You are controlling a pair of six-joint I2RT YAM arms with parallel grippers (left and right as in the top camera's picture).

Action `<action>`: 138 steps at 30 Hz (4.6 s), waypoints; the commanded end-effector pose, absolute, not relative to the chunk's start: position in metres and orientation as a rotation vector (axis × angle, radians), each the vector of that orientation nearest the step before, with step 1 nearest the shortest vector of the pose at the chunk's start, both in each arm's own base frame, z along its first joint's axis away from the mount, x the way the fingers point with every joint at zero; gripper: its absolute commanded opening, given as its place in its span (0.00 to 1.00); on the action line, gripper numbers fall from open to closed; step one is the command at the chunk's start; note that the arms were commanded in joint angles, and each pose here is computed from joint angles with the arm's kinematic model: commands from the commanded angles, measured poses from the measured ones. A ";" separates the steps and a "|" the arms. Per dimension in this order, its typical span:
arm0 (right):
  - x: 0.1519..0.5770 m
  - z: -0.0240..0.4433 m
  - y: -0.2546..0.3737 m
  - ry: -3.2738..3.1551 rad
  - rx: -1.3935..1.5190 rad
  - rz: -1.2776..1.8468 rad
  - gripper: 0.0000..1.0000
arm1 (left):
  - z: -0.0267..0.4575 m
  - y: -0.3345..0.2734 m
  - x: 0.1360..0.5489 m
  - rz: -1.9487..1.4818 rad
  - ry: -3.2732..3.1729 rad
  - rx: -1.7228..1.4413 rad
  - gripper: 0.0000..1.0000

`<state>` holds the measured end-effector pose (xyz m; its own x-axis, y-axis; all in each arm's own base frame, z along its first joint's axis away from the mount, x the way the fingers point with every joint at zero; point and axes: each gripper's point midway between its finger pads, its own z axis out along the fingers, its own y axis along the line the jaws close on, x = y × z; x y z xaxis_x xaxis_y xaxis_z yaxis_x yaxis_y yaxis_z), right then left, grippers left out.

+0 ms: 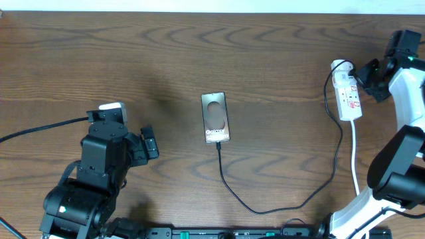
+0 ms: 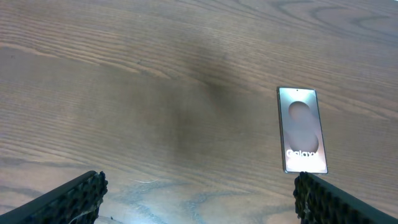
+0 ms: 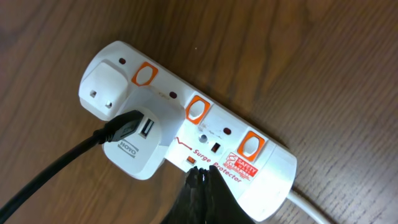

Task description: Plug charger to phone and switch on socket

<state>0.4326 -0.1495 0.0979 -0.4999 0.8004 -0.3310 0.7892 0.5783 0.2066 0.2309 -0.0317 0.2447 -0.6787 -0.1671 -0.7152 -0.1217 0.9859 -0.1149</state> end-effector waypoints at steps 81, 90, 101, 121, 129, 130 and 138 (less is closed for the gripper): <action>0.468 0.034 -0.147 2.583 0.907 -0.277 0.01 | 0.244 -0.028 0.231 -0.048 2.322 -0.206 0.98; 0.475 0.046 -0.153 2.559 0.877 -0.313 0.01 | 0.244 -0.028 0.231 -0.048 2.322 -0.207 0.98; 0.474 0.039 -0.144 2.582 0.872 -0.247 0.01 | 0.244 -0.028 0.231 -0.048 2.322 -0.206 0.98; 0.468 0.013 -0.102 2.666 0.795 -0.114 0.01 | 0.244 -0.028 0.231 -0.048 2.322 -0.207 0.98; 0.479 0.011 -0.077 2.669 0.736 0.002 0.01 | 0.244 -0.028 0.231 -0.048 2.322 -0.207 0.98; 0.479 0.009 -0.073 2.676 0.729 0.015 0.01 | 0.244 -0.028 0.231 -0.048 2.322 -0.206 0.98; 0.475 0.001 -0.048 2.744 0.628 0.065 0.01 | 0.244 -0.028 0.231 -0.048 2.322 -0.207 0.98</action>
<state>0.4600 -0.1503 0.0255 -0.7241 0.5369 -0.4329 0.6300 0.7703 -0.0983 0.2309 -0.0317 0.2447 -0.6787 -0.1671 -0.7152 -0.1217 0.9859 -0.1149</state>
